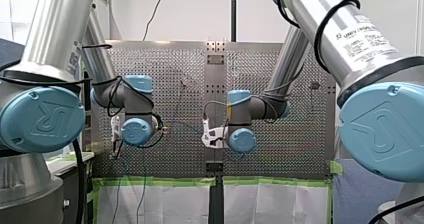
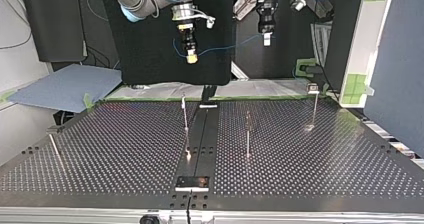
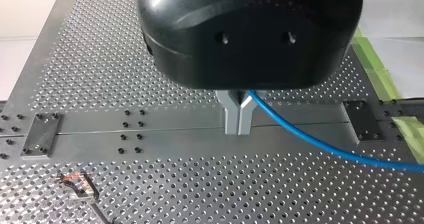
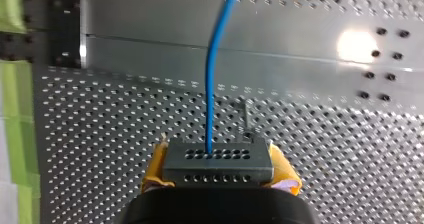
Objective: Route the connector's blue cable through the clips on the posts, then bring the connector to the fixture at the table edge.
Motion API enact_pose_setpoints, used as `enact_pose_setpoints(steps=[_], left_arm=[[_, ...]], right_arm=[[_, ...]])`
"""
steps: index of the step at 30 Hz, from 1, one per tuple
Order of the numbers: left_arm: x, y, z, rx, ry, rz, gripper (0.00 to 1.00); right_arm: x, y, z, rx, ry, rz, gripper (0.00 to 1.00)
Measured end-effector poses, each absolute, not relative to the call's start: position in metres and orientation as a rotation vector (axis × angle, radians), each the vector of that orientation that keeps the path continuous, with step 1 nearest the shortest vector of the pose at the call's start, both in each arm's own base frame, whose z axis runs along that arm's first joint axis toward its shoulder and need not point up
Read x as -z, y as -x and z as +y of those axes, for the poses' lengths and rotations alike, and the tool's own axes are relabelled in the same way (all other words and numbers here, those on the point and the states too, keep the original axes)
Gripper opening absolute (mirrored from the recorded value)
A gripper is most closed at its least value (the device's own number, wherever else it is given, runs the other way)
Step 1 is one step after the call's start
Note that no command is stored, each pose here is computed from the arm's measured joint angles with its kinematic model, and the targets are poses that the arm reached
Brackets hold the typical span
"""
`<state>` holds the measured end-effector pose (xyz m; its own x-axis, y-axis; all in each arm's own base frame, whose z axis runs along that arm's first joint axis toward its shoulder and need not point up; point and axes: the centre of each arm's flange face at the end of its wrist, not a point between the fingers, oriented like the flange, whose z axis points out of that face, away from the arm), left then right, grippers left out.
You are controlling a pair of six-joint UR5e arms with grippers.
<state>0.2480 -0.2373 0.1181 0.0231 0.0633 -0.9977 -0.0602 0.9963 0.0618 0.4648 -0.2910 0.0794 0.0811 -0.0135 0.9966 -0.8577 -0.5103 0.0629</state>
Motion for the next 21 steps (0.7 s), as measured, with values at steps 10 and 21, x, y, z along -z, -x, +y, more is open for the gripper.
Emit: enact_pose_setpoints(steps=[10,21], left_arm=[[-0.129,-0.273,-0.25,-0.093,0.01,1.534,0.02],[-0.147,-0.303,-0.262,-0.095,0.046,1.515,0.02]], right_arm=[[-0.124,-0.468,-0.296,-1.623,-1.651,-0.911,0.0],[-0.187,-0.466,-0.317,-1.72,-1.598,-0.896,0.0]])
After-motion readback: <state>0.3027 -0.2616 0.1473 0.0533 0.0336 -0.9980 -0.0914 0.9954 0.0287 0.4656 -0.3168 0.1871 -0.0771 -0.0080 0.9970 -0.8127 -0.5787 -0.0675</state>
